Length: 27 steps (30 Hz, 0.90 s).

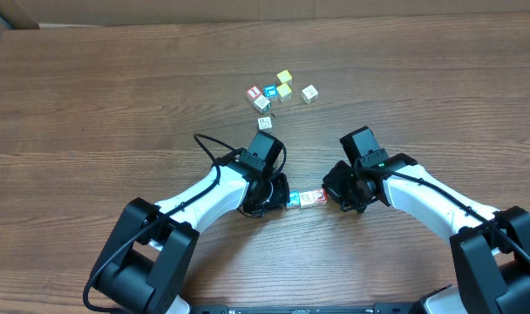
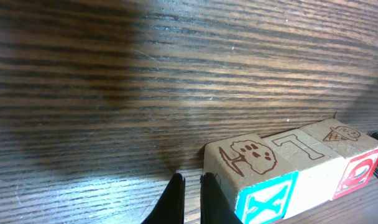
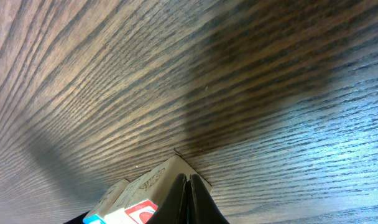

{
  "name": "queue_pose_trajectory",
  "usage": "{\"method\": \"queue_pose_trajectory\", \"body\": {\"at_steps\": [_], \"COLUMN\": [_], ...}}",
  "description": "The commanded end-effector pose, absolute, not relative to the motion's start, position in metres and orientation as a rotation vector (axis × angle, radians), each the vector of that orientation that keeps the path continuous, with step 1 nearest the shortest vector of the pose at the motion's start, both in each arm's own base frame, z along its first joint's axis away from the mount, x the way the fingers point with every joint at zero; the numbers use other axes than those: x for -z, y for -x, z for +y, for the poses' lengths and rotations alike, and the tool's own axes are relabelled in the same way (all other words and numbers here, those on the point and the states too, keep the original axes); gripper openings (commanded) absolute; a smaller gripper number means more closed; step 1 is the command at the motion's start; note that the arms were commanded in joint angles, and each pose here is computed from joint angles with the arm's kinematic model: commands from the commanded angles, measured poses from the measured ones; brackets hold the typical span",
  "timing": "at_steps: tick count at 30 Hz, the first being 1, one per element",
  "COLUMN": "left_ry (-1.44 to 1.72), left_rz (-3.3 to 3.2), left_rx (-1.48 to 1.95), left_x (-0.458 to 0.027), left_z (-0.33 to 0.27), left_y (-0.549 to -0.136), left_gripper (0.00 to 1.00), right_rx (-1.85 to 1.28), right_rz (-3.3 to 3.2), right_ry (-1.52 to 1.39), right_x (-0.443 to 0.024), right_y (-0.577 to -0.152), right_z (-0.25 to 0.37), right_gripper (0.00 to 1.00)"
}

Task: Flip 3 blocks

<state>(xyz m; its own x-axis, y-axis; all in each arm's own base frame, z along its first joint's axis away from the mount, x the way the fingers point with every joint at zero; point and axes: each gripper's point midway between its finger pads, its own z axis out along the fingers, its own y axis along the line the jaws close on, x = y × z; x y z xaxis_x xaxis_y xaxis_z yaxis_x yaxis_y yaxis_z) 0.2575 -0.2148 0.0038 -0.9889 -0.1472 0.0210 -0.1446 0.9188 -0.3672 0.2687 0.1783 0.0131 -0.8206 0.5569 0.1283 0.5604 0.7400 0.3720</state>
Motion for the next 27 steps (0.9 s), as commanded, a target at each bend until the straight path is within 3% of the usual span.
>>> {"method": "queue_pose_trajectory", "body": {"at_steps": [1, 13, 18, 27], "left_ry": [0.195, 0.178, 0.162, 0.143], "left_rz": [3.097, 3.068, 3.005, 2.859], "left_rx": [0.613, 0.482, 0.332, 0.443], "left_x": [0.0, -0.002, -0.024, -0.044], "left_z": [-0.217, -0.196, -0.186, -0.211], "left_y": [-0.25, -0.266, -0.294, -0.332], "left_gripper": [0.04, 0.04, 0.04, 0.04], "right_rx": [0.621, 0.616, 0.591, 0.581], "right_rz": [-2.915, -2.914, -2.935, -2.944], "right_ry": [0.938, 0.938, 0.951, 0.955], "right_x": [-0.01, -0.01, -0.008, -0.008], "right_y": [-0.265, -0.265, -0.267, -0.268], "right_z": [0.179, 0.178, 0.175, 0.173], "right_gripper": [0.04, 0.04, 0.04, 0.04]}}
